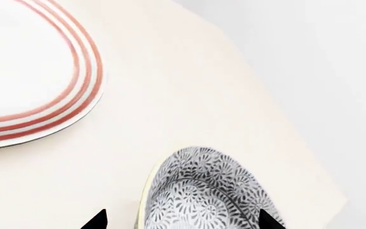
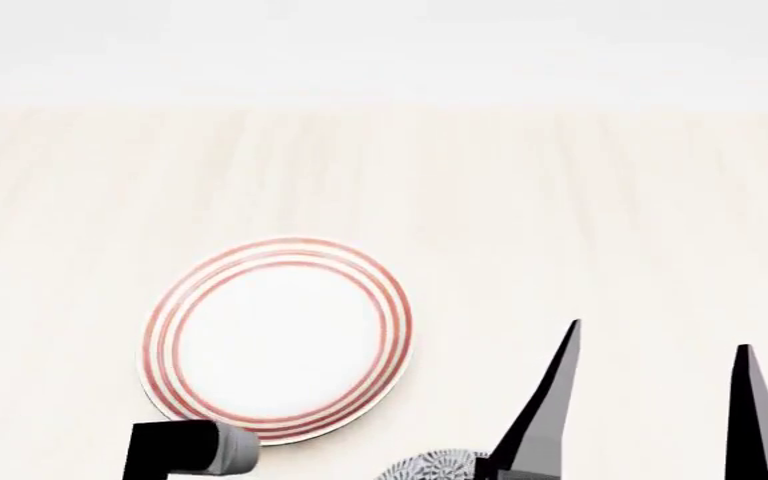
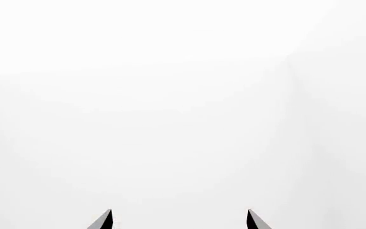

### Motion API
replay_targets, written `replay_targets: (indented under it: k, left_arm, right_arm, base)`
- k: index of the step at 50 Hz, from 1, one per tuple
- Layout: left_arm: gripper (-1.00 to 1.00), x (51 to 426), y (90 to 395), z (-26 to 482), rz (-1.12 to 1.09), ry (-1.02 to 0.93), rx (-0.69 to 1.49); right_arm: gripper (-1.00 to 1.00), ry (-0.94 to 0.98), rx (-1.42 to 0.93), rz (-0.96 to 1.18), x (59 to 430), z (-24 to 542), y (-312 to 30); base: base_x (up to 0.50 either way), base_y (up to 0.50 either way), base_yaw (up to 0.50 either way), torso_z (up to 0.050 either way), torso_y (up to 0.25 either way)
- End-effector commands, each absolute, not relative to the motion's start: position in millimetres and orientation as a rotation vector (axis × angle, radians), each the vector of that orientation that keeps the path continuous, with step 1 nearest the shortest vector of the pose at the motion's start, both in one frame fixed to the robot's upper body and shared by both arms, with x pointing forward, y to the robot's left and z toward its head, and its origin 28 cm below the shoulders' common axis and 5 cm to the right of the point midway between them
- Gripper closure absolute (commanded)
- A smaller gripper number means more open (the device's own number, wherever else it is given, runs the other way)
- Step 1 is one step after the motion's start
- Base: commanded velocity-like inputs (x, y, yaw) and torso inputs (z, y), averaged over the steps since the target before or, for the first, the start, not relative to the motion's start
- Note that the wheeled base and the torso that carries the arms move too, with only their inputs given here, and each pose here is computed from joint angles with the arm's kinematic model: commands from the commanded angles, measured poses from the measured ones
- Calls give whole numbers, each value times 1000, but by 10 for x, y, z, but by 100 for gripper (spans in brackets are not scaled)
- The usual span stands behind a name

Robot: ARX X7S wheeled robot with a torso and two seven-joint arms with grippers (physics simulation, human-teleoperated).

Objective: Put the bowl on the plate.

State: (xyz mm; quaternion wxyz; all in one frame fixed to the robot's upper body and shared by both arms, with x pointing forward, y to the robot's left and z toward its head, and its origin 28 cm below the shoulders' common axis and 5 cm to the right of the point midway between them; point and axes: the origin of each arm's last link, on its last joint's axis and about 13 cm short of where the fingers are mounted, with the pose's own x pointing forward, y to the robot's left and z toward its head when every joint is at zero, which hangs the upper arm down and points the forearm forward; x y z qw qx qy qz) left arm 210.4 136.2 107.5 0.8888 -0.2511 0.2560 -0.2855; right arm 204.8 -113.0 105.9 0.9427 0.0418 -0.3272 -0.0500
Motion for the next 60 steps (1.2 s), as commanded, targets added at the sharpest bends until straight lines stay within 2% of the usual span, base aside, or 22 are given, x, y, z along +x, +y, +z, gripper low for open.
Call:
replay_targets:
  k: [1,33,60]
  left_arm:
    - [-100,2143,1319,1107,-634,566,-579]
    - [-100,2199,1328,1021,-540,621,-614]
    - [-100,2246,1305,855,-520,558,-412]
  right_arm:
    - [-100,-668,69,-112,2059,1050,-1148]
    - [-100,-651,63,-106,2065,1019,-1137]
    - [-100,-643,66,-99,2059,995,-1129]
  base:
    - [0,0,0,0,0]
    - [0,0,0,0,0]
    - [0,0,0,0,0]
